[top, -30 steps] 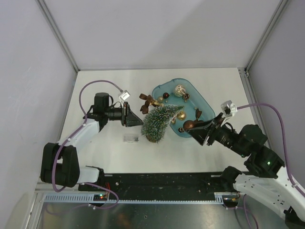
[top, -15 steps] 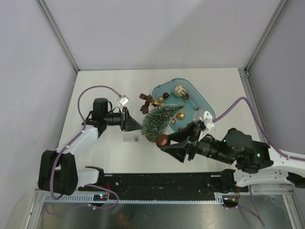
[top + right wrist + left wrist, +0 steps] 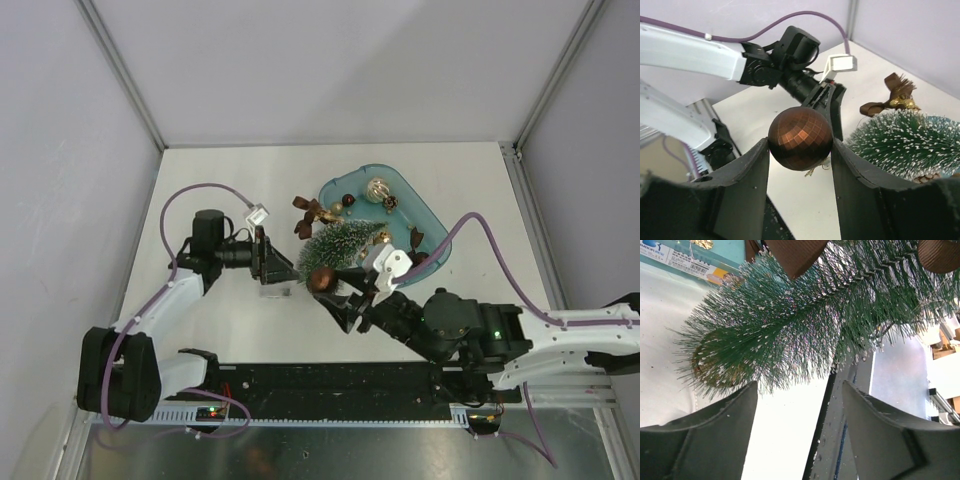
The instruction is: Decorate the small christmas tree
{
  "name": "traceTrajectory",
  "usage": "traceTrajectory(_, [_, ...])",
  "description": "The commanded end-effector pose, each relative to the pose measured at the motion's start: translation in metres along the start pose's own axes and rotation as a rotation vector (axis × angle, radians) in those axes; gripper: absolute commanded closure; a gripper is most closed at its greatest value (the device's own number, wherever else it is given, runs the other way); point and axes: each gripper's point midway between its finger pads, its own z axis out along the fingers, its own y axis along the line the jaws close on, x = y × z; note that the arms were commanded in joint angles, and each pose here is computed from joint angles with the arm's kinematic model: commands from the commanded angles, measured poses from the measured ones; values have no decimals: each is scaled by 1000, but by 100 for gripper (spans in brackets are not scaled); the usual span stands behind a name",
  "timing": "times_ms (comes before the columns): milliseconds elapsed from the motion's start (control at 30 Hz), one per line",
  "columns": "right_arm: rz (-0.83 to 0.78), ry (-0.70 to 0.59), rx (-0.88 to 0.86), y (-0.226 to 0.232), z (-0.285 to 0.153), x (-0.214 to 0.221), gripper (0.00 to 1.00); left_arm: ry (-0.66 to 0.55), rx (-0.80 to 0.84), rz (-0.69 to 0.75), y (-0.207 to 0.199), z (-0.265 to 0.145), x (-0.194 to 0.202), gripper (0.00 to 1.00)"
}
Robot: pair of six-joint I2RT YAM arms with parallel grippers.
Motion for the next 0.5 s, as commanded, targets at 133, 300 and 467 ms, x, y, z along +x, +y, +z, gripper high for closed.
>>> traceTrajectory(133, [-30,-78,133,-19,14,-28,76,-11,-10,71,-10,-10,-14,15])
traceTrajectory(300, [-38,-52,128,-27,20,-21,76,-19,-51,96,-7,-19,-20,4])
traceTrajectory(467, [-48,-37,131,-38,24,-18,76,-50,-79,112,-4,-32,-31,1])
